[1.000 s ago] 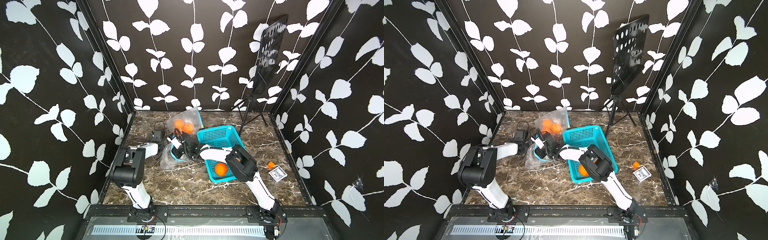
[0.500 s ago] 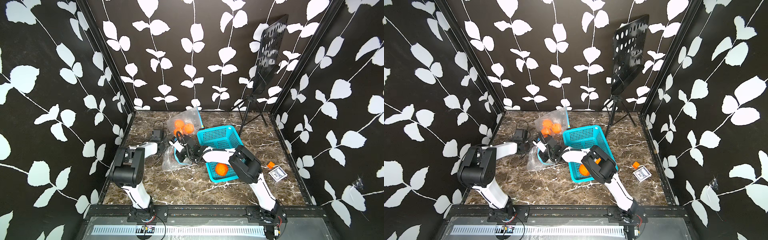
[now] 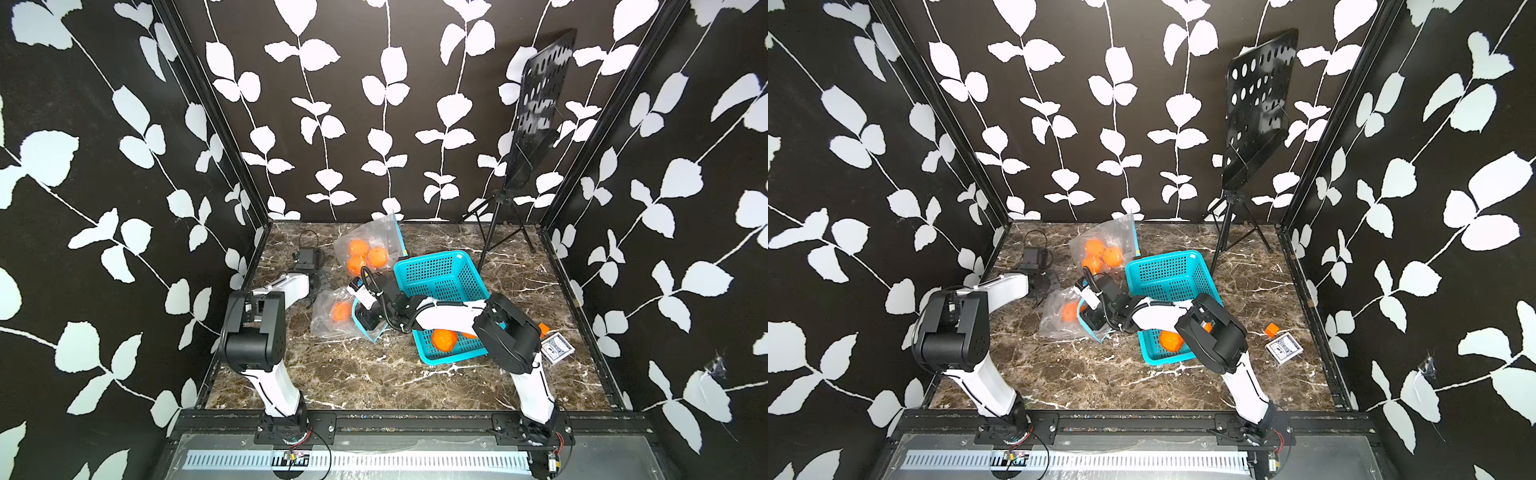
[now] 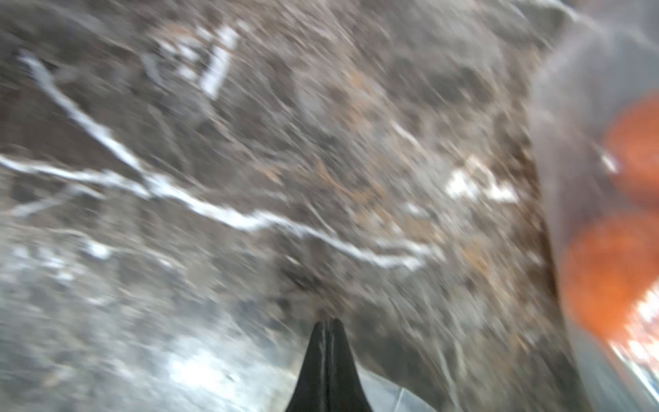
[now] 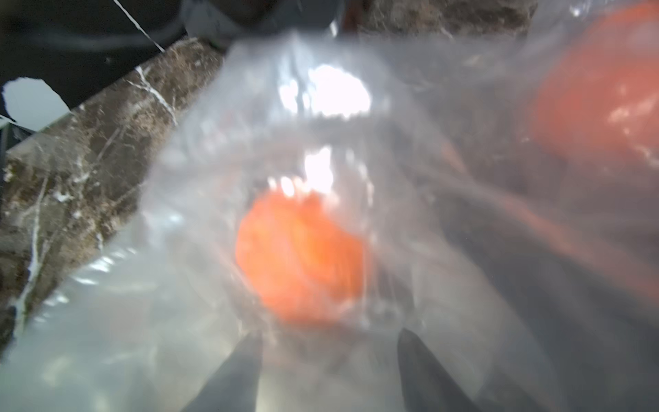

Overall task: Open the zip-top bag and take out the orange
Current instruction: Pick up the orange from the zipper food storage bag.

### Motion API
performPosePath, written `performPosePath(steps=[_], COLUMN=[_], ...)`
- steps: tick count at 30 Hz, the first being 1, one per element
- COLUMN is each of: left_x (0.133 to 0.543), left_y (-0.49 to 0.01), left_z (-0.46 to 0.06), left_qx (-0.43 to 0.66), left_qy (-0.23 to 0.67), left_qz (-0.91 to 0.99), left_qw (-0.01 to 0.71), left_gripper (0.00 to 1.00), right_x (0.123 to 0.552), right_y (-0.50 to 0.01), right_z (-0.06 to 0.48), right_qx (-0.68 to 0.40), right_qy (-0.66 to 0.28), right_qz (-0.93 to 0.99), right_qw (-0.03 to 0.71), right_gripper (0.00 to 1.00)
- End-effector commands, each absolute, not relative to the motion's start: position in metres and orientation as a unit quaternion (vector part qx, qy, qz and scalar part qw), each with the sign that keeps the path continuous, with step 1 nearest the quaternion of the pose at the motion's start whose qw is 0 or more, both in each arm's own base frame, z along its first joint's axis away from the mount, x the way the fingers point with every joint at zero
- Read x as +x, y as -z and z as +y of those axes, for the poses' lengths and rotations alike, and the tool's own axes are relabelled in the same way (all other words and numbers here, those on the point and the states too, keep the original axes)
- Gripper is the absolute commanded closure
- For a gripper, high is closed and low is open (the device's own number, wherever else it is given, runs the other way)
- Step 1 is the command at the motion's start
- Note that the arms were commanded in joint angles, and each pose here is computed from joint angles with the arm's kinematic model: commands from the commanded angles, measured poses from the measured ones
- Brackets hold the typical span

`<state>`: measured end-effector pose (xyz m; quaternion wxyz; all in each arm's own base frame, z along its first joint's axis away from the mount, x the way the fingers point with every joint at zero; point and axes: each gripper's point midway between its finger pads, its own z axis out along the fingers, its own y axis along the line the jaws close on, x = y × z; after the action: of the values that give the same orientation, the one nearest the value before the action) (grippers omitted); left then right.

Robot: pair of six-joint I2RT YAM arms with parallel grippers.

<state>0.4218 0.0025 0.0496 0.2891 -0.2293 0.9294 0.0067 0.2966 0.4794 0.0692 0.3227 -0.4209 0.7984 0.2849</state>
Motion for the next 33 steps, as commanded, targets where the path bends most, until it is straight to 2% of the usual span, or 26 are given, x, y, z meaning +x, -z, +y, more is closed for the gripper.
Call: performPosePath(steps=[1,5,7,9,13,14,15,20,23,26,30,33], left_x=[0.423,0.420,0.420,0.421,0.421,0.419,0.417,0.394,0.379,0.373,0.366,0.363], left_y=[-0.049,-0.044,-0.048,-0.059,-0.088,-0.095,-0.102,-0.132,-0.136,-0.123,-0.096,-0.079], left_z=[0.006,-0.006,-0.004,-0.003,-0.001,0.000,0.001,0.009,-0.007,-0.048,-0.077,-0.082], left_qx=[-0.229,-0.211,-0.208,-0.208,-0.210,-0.211,-0.211,-0.218,-0.211,-0.185,-0.169,-0.168], left_qy=[-0.009,0.025,0.018,0.017,0.019,0.017,0.014,0.003,0.053,0.157,0.206,0.211], left_qz=[0.929,0.935,0.934,0.933,0.923,0.921,0.920,0.909,0.902,0.897,0.901,0.908], left_qw=[0.291,0.285,0.289,0.294,0.321,0.326,0.330,0.356,0.372,0.369,0.343,0.320], left_gripper=[1.00,1.00,0.93,0.78,0.36,0.27,0.23,0.20,0.21,0.31,0.40,0.43], right_x=[0.303,0.309,0.307,0.304,0.299,0.298,0.297,0.295,0.291,0.291,0.291,0.290], right_y=[-0.055,-0.054,-0.062,-0.071,-0.082,-0.083,-0.083,-0.087,-0.094,-0.094,-0.096,-0.097], right_z=[0.475,0.481,0.481,0.480,0.478,0.479,0.479,0.482,0.485,0.487,0.491,0.497], right_qx=[-0.417,-0.415,-0.410,-0.405,-0.400,-0.401,-0.401,-0.396,-0.401,-0.403,-0.407,-0.411], right_qy=[-0.271,-0.272,-0.283,-0.292,-0.305,-0.308,-0.309,-0.324,-0.337,-0.340,-0.347,-0.356], right_qz=[0.811,0.810,0.807,0.804,0.799,0.798,0.798,0.793,0.782,0.777,0.769,0.764], right_qw=[0.309,0.312,0.318,0.323,0.329,0.328,0.327,0.330,0.338,0.343,0.351,0.347], right_gripper=[0.42,0.40,0.40,0.41,0.41,0.41,0.41,0.38,0.36,0.36,0.39,0.41])
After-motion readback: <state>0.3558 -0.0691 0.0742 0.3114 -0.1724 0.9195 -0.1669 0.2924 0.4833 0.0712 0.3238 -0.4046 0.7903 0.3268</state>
